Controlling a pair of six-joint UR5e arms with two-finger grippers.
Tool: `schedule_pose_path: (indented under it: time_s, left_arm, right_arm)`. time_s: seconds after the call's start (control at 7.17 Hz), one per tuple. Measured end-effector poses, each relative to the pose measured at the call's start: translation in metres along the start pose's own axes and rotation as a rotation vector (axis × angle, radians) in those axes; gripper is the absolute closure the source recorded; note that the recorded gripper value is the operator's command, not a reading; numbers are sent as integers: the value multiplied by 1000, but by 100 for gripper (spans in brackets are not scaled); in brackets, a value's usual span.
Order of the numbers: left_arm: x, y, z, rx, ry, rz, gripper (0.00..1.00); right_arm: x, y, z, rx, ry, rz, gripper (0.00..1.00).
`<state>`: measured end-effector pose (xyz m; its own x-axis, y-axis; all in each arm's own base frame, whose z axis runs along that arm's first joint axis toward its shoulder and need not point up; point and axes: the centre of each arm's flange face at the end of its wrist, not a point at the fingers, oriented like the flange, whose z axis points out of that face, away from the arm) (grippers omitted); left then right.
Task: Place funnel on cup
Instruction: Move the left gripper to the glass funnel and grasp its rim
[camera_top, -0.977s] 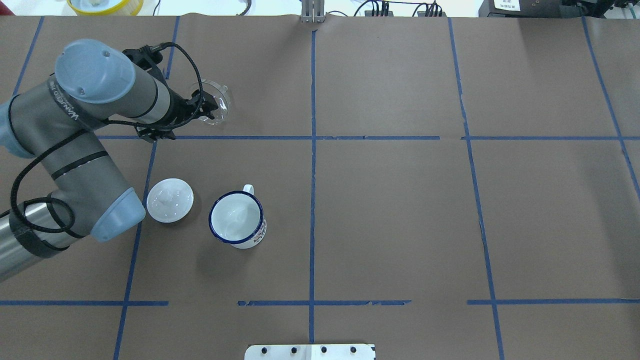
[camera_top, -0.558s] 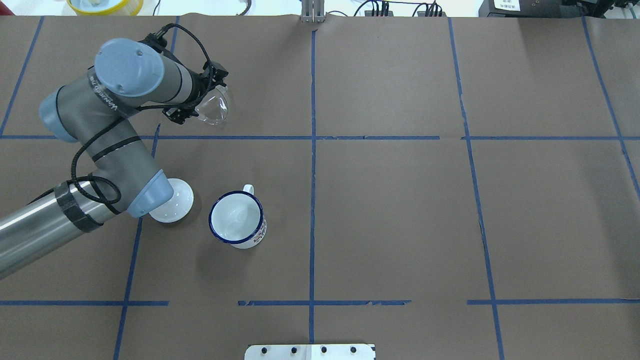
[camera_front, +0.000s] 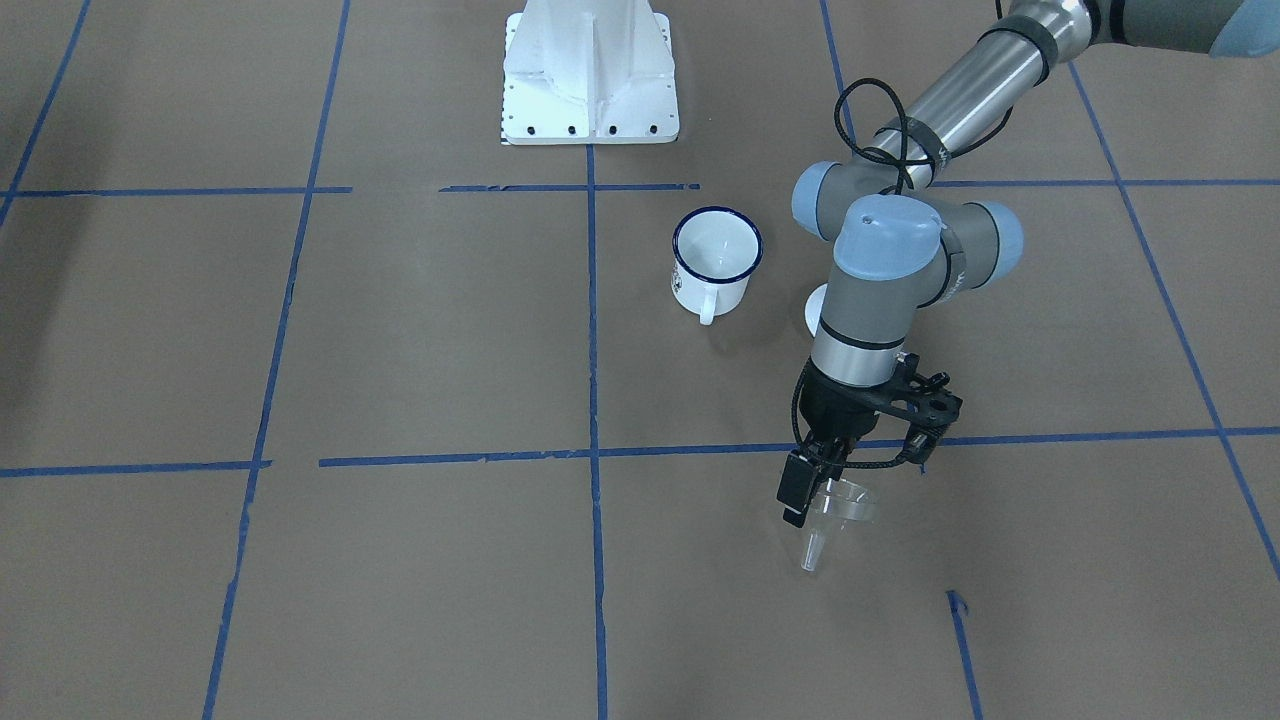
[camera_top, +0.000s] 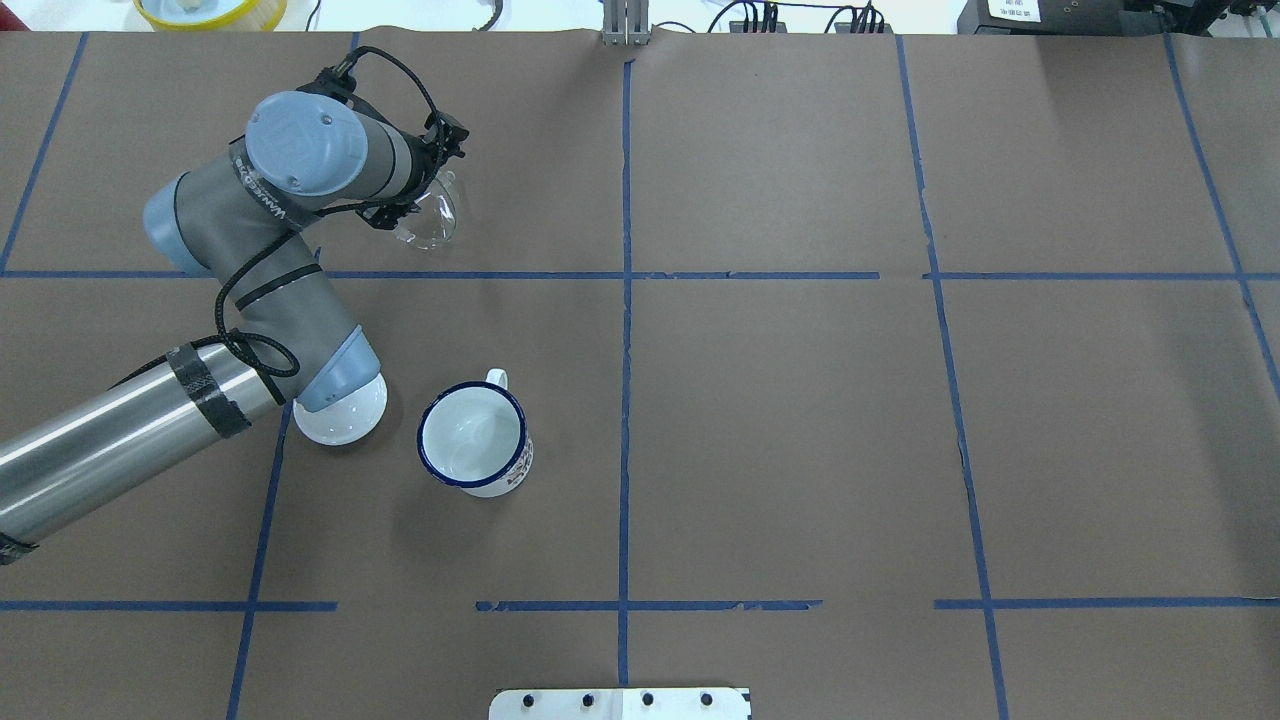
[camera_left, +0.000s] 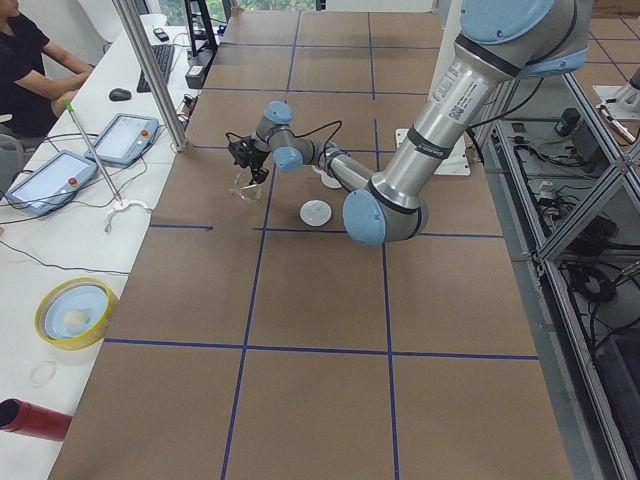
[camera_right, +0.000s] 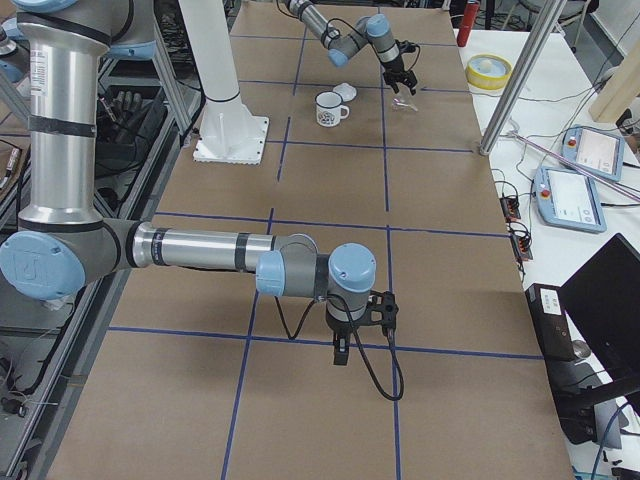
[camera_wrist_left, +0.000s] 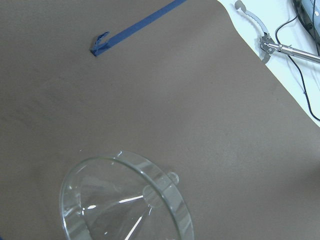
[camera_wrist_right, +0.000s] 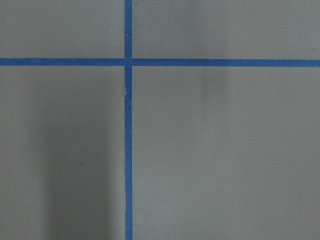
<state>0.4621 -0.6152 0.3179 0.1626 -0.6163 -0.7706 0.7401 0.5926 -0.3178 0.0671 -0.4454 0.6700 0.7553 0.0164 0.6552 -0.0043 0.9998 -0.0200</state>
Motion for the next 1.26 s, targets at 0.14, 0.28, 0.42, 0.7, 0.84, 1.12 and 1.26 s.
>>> schedule_pose_path:
  time_s: [0.14,0.28,0.42,0.7,0.84,1.12,1.26]
  left_arm:
    - [0,2,3,-3,3,2,79]
    - [-1,4,4,-7,5,5,100]
    - [-1,6,4,-10,8,8,100]
    - [1,8,-8,-23,44,14,100]
    - [4,8,-30,-40,93,16,100]
    - [19,11,-94,-84,185,19,100]
    - [27,16,-125,-110,179,23,100]
  right_arm:
    - [0,0,0,0,0,0,0]
    - [0,0,0,0,0,0,0]
    - [0,0,0,0,0,0,0]
    - [0,0,0,0,0,0,0]
    - [0,0,0,0,0,0,0]
    - [0,0,0,0,0,0,0]
    - [0,0,0,0,0,0,0]
